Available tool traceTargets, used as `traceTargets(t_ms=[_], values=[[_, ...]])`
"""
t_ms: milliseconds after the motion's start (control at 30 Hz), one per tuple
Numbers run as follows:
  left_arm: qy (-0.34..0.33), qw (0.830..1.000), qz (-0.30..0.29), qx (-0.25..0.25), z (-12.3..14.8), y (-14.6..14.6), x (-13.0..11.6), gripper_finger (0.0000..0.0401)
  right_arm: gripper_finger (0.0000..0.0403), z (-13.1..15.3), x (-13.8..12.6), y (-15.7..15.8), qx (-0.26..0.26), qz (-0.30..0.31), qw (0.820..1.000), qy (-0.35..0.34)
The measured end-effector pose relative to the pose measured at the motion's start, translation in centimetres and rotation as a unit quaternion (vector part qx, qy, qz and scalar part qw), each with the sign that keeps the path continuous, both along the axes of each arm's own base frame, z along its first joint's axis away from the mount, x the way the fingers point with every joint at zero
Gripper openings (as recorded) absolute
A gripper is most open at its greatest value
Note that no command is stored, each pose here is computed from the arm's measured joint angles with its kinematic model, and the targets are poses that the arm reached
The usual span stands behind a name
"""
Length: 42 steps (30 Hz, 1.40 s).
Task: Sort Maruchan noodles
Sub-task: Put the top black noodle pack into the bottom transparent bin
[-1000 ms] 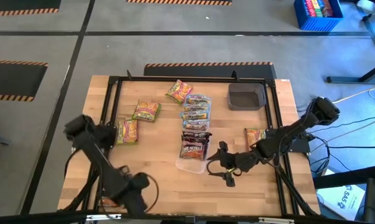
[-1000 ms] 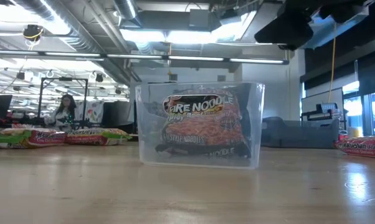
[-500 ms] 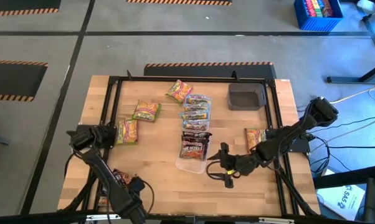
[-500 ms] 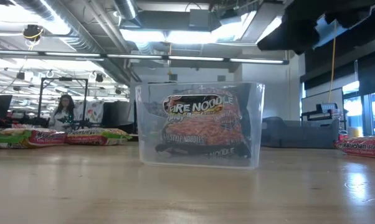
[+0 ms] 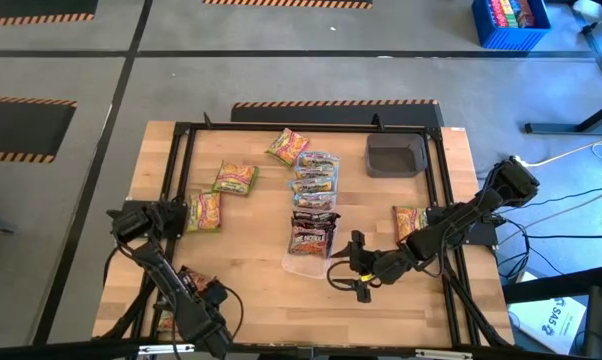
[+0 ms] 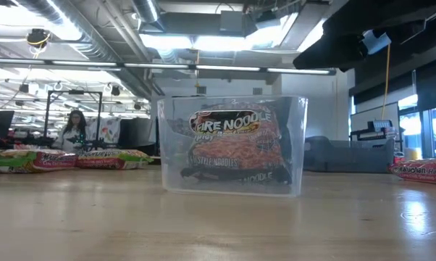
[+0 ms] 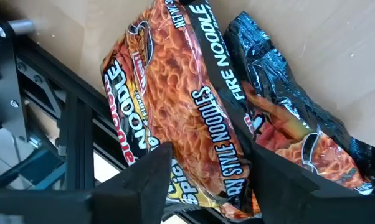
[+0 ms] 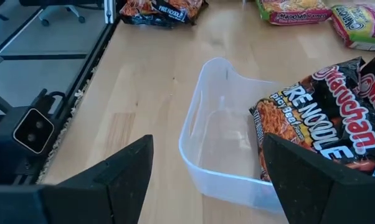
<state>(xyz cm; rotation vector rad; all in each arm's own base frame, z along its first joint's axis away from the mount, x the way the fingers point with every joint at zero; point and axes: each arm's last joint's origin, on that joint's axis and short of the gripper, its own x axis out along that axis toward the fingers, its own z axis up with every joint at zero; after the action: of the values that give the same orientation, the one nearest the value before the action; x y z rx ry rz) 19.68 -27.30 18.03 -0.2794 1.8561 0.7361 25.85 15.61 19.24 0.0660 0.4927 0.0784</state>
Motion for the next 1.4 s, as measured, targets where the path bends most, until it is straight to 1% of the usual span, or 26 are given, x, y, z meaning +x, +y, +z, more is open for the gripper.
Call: traceTargets(t_ms=[267, 367, 633, 867, 1100, 1200, 1333, 1400], values=[[-0.003, 1.0, -0.013, -0.015, -0.1, -0.1, 0.1, 0.0112, 0.0282, 0.0, 0.0, 0.0, 0.0, 0.0, 1.0, 0.0], [-0.003, 1.0, -0.022, -0.018, -0.1, -0.1, 0.1, 0.0087, 0.0282, 0.0, 0.0, 0.0, 0.0, 0.0, 1.0, 0.0], [-0.006, 0.998, -0.052, -0.025, 0.0, -0.1, 0.1, 0.0048, 0.0282, 0.0, 0.0, 0.0, -0.001, 0.0, 1.0, 0.001], [-0.024, 0.997, -0.072, -0.02, 0.9, -0.3, 0.5, 0.0006, 0.0282, 0.0, 0.0, 0.0, -0.001, 0.0, 1.0, 0.001], [-0.041, 0.995, -0.091, -0.013, 2.3, -0.6, 0.8, 0.0001, 0.0282, 0.0, 0.0, 0.0, 0.0, 0.0, 1.0, 0.001], [-0.045, 0.994, -0.097, -0.002, 3.0, -0.6, 0.9, 0.0001, 0.0282, 0.0, 0.0, 0.0, 0.0, 0.0, 1.0, 0.0], [-0.068, 0.991, -0.111, 0.01, 4.7, -0.8, 1.2, 0.0001, 0.0282, 0.0, 0.0, 0.0, 0.001, 0.0, 1.0, 0.0], [-0.09, 0.988, -0.122, 0.006, 5.5, -1.0, 1.5, 0.0, 0.0282, 0.0, 0.0, 0.0, 0.002, 0.0, 1.0, -0.001]])
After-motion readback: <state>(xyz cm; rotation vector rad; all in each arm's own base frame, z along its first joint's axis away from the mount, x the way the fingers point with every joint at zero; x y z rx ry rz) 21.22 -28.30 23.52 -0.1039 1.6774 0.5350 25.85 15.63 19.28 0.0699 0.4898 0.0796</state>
